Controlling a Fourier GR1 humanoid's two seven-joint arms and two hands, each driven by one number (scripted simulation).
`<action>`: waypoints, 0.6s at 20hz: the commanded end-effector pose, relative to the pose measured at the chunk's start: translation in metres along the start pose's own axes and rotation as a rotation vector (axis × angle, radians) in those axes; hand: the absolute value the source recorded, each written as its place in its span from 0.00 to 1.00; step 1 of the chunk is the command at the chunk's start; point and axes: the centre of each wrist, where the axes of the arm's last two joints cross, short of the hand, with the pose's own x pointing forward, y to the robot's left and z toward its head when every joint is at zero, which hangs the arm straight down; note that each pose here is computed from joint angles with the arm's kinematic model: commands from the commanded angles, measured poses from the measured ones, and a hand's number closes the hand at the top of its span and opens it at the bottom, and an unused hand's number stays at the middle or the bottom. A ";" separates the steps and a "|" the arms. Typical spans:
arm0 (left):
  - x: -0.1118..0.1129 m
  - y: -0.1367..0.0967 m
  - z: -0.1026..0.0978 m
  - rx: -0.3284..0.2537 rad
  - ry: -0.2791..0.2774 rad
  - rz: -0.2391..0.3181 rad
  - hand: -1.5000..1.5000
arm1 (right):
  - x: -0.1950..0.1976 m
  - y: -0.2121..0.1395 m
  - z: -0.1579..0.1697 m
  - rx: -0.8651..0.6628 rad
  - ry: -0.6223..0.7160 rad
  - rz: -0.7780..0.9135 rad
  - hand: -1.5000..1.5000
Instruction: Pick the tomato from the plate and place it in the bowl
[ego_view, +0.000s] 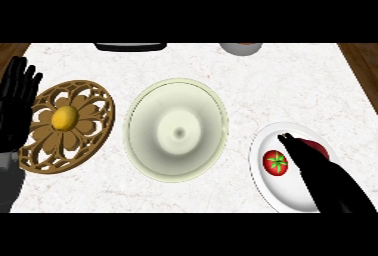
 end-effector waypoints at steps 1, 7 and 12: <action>-0.010 -0.004 0.001 -0.003 -0.006 -0.005 0.50 | -0.008 0.005 -0.037 -0.007 0.047 0.003 0.00; -0.002 0.005 0.017 -0.009 -0.010 -0.012 0.50 | -0.030 0.025 -0.030 -0.008 0.029 -0.013 0.00; -0.001 0.012 0.009 0.007 -0.010 -0.010 0.50 | -0.020 0.033 -0.037 0.000 -0.031 -0.003 0.00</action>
